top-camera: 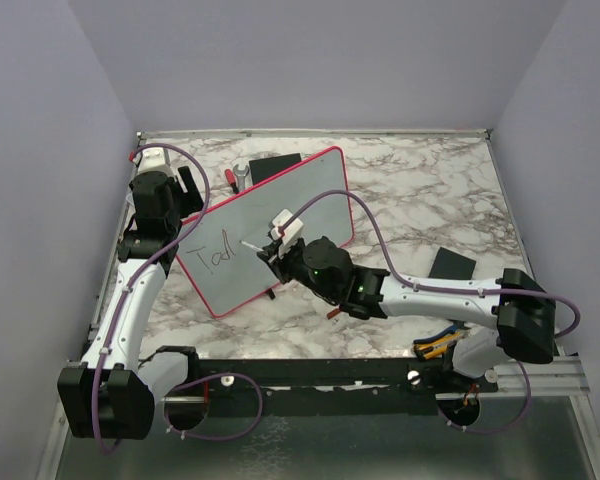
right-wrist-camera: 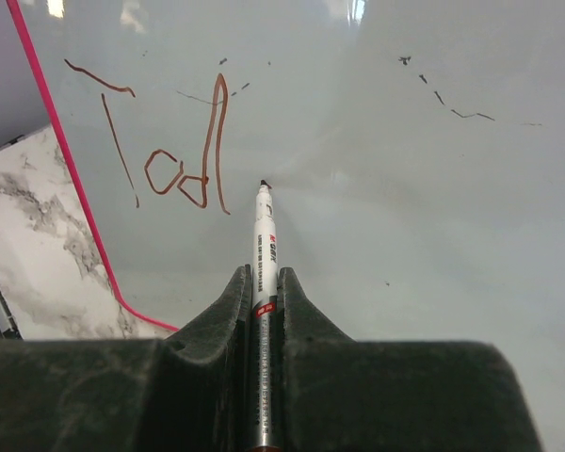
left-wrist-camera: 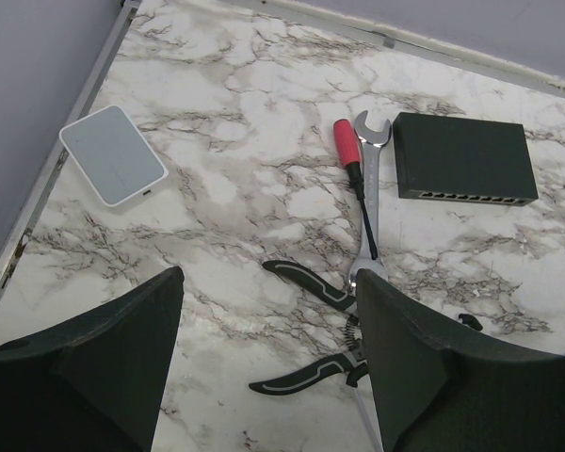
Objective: Write a sentence on the whiteboard
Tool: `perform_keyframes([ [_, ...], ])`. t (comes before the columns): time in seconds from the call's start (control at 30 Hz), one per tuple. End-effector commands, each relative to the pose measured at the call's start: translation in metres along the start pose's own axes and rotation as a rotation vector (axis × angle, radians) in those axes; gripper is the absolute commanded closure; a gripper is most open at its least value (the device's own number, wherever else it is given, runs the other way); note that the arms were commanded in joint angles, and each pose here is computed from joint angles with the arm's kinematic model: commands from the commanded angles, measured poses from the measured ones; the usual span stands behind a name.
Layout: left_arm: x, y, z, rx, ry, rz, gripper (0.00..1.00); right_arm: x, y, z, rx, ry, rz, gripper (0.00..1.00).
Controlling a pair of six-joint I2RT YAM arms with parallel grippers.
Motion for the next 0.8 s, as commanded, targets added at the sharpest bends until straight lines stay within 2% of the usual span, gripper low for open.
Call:
perform_keyframes([
  [0.0, -0.008, -0.002, -0.002, -0.021, 0.006, 0.023, 0.26, 0.019, 0.009, -0.004, -0.029, 0.004, -0.057, 1.0],
  [0.27, -0.009, -0.002, -0.002, -0.021, 0.006, 0.025, 0.25, 0.012, 0.013, 0.007, 0.027, -0.004, -0.037, 1.0],
  [0.77, -0.009, -0.001, -0.003, -0.022, 0.006, 0.026, 0.25, -0.035, 0.005, 0.009, 0.046, 0.002, 0.091, 1.0],
])
Point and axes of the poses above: each gripper's point midway between its finger pads, its own y axis out along the fingers, its own z axis along the line the jaws close on, x = y × z, the point moved 2 cm from there along -y, back along the fingers, and after that the axes turned 1 degree about -y, right-handed, at the moved point
